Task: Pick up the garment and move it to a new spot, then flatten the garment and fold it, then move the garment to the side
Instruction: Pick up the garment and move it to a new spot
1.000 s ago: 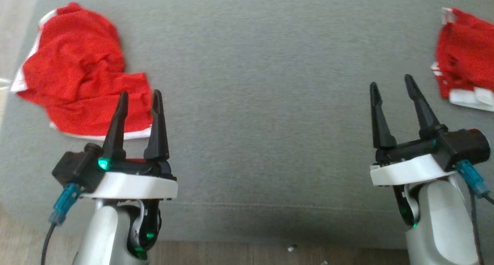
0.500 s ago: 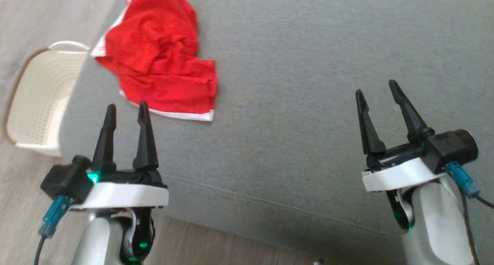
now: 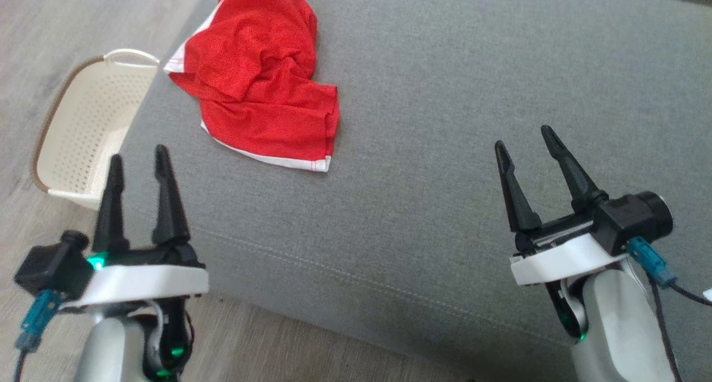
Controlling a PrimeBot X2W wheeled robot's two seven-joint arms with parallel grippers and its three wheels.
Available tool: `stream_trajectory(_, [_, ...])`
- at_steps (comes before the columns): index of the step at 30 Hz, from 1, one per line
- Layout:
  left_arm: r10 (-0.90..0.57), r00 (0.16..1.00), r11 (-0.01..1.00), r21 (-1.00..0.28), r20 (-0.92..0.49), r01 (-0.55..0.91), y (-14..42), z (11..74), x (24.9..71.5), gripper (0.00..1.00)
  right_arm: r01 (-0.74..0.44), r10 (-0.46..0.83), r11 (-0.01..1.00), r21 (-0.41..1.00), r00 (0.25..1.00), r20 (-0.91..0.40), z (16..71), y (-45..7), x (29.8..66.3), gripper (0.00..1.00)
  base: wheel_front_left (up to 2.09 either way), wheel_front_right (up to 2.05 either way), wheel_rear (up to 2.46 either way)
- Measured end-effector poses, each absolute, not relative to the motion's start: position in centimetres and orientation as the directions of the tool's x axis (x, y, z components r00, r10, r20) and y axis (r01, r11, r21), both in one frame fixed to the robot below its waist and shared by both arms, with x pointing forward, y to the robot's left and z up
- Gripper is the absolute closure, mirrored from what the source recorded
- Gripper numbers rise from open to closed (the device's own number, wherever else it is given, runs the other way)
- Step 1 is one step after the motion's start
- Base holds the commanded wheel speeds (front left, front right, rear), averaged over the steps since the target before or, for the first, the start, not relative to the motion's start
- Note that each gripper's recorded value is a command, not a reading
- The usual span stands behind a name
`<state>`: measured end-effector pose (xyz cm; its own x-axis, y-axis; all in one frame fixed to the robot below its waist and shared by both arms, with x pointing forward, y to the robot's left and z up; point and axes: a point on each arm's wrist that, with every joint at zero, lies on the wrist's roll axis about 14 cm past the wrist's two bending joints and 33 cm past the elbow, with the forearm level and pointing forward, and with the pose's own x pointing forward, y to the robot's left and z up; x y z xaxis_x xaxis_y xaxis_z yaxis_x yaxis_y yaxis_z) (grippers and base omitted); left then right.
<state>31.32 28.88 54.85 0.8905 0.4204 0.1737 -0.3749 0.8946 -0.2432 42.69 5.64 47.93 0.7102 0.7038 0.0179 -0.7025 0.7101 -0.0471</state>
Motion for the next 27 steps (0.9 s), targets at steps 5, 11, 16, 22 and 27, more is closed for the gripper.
stream_trajectory(5, [0.433,0.895,0.891,-0.199,0.104,-0.408,30.1,52.4,32.5,0.0,-0.69,0.69,0.723,-0.039,0.724,-0.006,46.9,4.7,43.8,0.0,0.0,0.0,0.0])
stream_trajectory(11, [0.398,0.917,0.904,-0.171,0.006,-0.391,30.5,48.9,36.5,0.0,-0.67,0.669,0.741,-0.049,0.742,-0.044,45.4,2.9,45.7,0.0,0.0,0.0,0.0])
stream_trajectory(16, [0.357,0.929,0.919,-0.144,-0.095,-0.368,30.1,45.5,39.3,0.0,-0.657,0.654,0.752,-0.059,0.754,-0.059,44.7,1.8,47.0,0.0,0.0,0.0,0.0])
stream_trajectory(22, [0.311,0.925,0.929,-0.135,-0.217,-0.344,29.8,41.9,43.4,0.0,-0.633,0.628,0.772,-0.066,0.774,-0.075,44.0,0.2,47.9,0.0,0.0,0.0,0.0])
stream_trajectory(27, [0.309,0.908,0.926,-0.127,-0.284,-0.355,30.3,40.2,46.0,0.0,-0.61,0.604,0.79,-0.068,0.792,-0.09,43.5,-1.0,48.2,0.0,0.0,0.0,0.0])
